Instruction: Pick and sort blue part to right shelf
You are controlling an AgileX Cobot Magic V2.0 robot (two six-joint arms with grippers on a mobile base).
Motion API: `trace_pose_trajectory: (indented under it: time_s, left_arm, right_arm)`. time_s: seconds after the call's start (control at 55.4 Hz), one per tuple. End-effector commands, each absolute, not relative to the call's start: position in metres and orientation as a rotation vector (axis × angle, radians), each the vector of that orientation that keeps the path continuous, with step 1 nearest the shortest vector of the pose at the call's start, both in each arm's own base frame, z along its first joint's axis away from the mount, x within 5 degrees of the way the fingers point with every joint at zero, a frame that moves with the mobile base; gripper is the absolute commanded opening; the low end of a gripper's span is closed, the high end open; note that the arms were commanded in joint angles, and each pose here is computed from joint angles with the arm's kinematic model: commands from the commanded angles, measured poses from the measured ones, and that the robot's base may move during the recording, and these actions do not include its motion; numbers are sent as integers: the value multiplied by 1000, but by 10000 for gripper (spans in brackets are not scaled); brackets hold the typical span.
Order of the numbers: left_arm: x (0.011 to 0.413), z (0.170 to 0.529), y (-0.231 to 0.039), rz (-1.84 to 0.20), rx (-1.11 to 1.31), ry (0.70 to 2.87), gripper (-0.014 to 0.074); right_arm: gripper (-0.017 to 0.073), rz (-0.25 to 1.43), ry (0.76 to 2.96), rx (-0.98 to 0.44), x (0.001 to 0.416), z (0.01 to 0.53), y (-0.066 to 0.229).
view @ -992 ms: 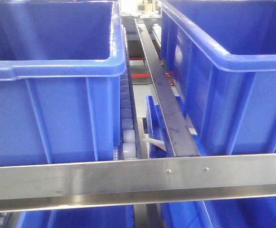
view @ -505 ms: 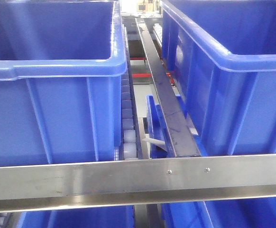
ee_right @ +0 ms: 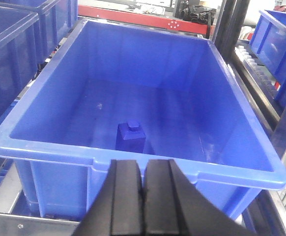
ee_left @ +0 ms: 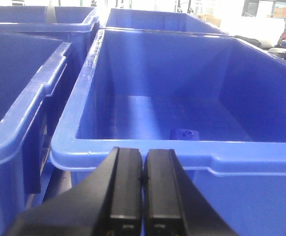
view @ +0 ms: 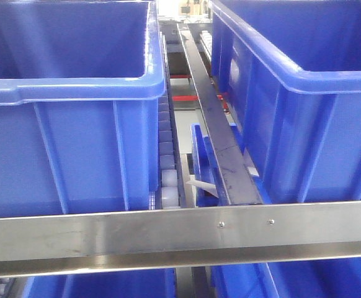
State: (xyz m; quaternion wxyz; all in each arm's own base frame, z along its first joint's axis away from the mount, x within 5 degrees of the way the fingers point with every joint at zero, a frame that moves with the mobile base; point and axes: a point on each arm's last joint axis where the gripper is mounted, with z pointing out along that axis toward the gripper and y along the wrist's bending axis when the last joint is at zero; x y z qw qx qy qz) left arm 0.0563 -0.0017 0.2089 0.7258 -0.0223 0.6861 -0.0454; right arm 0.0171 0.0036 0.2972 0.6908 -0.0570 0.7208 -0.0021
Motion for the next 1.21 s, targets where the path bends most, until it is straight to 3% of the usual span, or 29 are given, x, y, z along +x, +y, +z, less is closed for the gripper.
trace_pose_trajectory:
  time_s: [0.0, 0.397, 0.884, 1.191]
  left_arm:
    - [55, 209, -1, -108, -56, 1419, 134]
    - [55, 209, -1, -108, -56, 1419, 134]
    - [55, 209, -1, -108, -56, 1419, 134]
    - [55, 209, -1, -108, -56, 1419, 134]
  right_arm:
    - [41, -16, 1518, -118, 18, 312, 3]
    - [41, -28, 1507, -119, 21, 308, 3]
    - [41, 61, 1471, 42, 55, 207, 0]
    - [41, 70, 1494, 47, 55, 206, 1]
